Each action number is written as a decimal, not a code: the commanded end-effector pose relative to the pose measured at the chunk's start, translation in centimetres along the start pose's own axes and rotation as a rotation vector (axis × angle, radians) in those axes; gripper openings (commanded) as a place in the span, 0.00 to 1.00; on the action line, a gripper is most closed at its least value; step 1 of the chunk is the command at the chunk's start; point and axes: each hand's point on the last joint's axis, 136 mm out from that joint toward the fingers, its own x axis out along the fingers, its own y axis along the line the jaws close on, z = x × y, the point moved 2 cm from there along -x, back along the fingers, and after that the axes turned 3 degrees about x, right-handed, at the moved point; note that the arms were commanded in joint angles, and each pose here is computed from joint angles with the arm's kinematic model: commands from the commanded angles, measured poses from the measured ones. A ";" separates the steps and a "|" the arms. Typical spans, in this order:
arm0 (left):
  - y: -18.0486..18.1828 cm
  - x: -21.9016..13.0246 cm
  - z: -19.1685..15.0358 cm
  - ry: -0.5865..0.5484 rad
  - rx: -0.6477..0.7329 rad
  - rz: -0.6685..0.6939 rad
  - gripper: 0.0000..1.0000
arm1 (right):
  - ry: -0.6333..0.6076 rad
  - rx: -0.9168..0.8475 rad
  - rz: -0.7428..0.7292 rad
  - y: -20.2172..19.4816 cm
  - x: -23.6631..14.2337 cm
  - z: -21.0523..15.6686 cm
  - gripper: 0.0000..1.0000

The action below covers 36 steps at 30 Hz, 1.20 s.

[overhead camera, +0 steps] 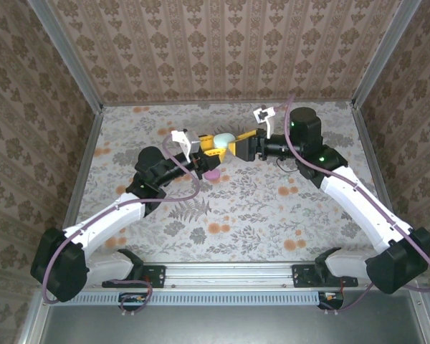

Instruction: Insert wireless bluetooth earbuds into charging case

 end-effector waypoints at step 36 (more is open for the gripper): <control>-1.3 -0.1 1.5 -0.049 0.002 -0.066 0.36 | -0.021 -0.038 -0.070 -1.4 0.2 0.7 0.63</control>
